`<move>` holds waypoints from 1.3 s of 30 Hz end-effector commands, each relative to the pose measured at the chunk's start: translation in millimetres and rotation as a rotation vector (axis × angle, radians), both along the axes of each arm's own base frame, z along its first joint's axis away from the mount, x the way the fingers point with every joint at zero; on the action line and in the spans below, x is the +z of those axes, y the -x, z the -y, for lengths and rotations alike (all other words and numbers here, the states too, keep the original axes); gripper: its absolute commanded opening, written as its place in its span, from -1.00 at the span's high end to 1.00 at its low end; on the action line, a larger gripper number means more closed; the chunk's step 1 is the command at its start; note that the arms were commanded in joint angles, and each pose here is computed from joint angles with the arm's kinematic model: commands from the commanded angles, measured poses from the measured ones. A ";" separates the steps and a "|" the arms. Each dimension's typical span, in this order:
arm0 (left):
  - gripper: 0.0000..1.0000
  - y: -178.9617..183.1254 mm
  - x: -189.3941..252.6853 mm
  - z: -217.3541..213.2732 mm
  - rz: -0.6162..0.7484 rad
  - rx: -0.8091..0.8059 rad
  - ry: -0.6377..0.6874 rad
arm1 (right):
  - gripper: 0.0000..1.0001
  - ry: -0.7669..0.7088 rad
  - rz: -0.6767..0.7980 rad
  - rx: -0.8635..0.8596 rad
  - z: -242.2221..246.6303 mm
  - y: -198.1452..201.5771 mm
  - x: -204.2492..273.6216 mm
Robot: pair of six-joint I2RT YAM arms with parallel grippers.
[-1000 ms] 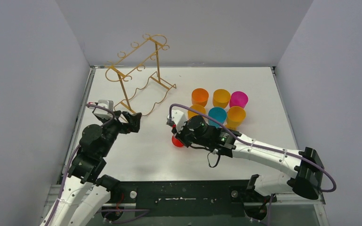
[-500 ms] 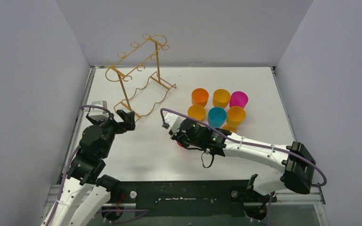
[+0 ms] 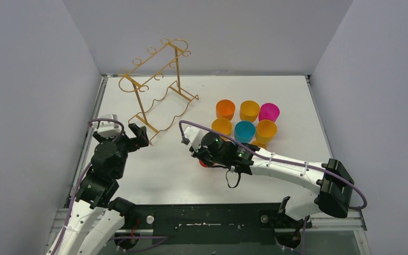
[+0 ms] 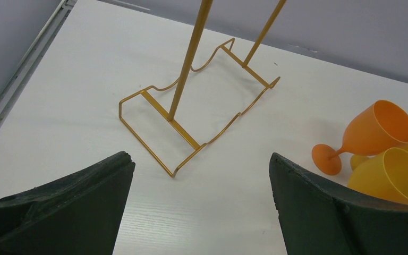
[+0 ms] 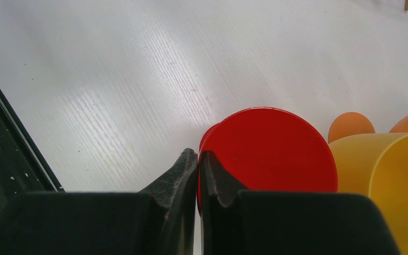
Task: Take the wine glass off the wine glass rack
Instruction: Place the wine glass at the center of the board, then reset both arms
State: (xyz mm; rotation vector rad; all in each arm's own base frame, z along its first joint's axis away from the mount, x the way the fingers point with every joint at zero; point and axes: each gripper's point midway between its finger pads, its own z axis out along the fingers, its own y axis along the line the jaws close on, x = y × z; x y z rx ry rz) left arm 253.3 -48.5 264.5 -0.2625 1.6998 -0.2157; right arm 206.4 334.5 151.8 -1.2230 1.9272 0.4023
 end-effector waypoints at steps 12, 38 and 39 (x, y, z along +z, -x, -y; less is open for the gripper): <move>-0.95 3.1 18.3 -15.6 0.051 0.080 0.026 | 0.64 -0.069 0.043 -0.058 -10.9 -14.1 29.2; -0.95 -37.1 7.1 -77.6 -0.136 0.296 0.124 | -0.60 -0.472 0.312 -0.750 170.0 -143.0 185.4; -0.95 -41.8 7.3 -85.0 -0.143 0.312 0.143 | -0.67 -0.473 0.296 -0.810 187.9 -152.8 183.4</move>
